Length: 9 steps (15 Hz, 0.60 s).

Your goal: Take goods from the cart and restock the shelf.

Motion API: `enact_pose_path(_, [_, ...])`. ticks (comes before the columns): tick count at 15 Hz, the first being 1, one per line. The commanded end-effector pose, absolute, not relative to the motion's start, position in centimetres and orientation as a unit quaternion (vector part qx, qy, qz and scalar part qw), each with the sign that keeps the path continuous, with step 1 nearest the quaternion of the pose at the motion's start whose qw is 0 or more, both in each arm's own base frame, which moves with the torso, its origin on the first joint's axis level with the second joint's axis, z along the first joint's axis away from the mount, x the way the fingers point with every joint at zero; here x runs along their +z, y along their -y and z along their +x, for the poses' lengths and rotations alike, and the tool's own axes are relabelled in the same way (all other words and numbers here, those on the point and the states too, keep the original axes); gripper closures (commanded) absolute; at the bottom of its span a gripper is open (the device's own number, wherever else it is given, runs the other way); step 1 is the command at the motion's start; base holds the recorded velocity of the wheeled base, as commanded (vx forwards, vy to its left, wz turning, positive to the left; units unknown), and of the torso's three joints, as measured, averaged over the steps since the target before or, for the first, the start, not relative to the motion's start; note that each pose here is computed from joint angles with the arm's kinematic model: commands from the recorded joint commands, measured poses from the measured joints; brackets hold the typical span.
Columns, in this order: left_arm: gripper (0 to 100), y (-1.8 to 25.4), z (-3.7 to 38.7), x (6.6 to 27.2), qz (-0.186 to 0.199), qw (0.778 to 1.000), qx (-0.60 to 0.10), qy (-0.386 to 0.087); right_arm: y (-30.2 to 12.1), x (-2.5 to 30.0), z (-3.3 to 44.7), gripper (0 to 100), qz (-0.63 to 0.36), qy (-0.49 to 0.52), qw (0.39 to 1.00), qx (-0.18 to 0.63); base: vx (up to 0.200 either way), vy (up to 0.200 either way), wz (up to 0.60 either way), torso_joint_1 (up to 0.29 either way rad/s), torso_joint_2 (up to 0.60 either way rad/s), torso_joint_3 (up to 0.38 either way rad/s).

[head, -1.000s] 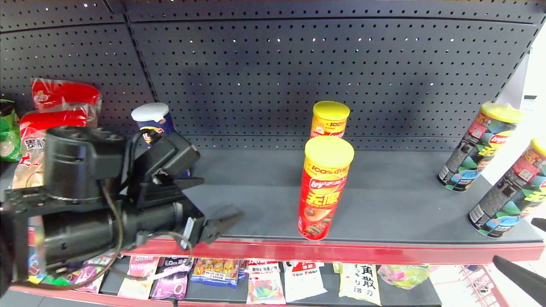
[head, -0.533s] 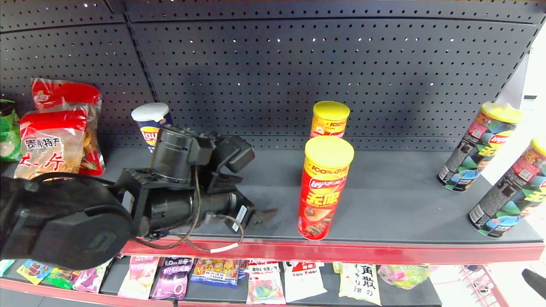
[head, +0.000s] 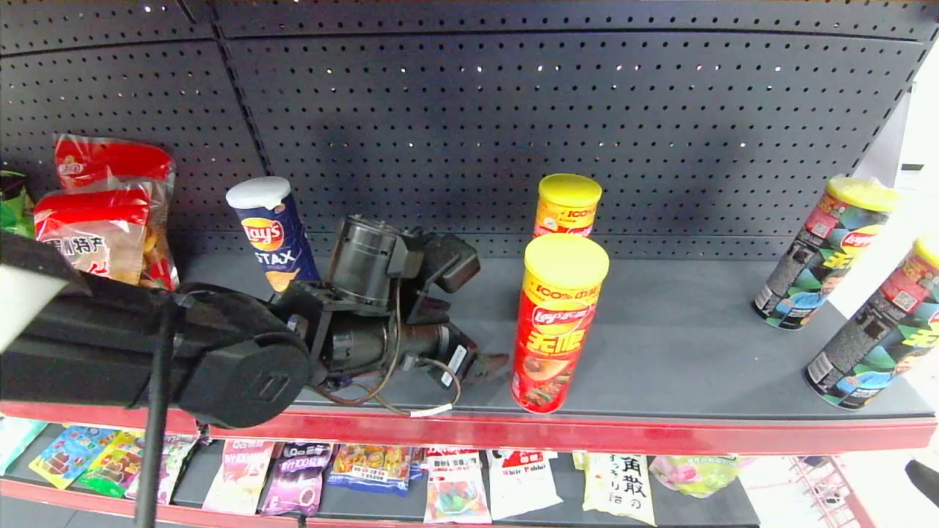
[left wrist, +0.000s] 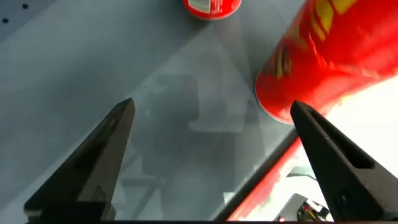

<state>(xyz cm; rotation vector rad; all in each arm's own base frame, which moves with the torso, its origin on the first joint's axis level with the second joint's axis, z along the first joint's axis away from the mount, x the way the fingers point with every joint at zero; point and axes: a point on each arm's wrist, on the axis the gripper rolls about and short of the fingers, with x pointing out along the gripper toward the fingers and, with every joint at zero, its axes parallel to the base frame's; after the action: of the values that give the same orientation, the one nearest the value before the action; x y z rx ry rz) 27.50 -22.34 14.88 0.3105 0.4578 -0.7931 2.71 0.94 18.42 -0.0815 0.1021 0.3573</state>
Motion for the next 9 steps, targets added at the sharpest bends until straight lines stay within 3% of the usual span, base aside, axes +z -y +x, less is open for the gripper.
enact_pose_path(1, [0,22.9,27.93,14.56,0.15,0.884,-0.383,-0.221,-0.96,18.46,2.8,0,-0.039,-0.053,0.982,0.178,0.0,0.0,0.0,0.0,0.0,0.0])
enact_pose_path(9, [0,23.65,28.57,14.55,0.149,0.884,-0.386,-0.216,-0.96,18.41,2.81,0,-0.037,-0.054,0.982,0.178,0.0,0.0,0.0,0.0,0.0,0.0])
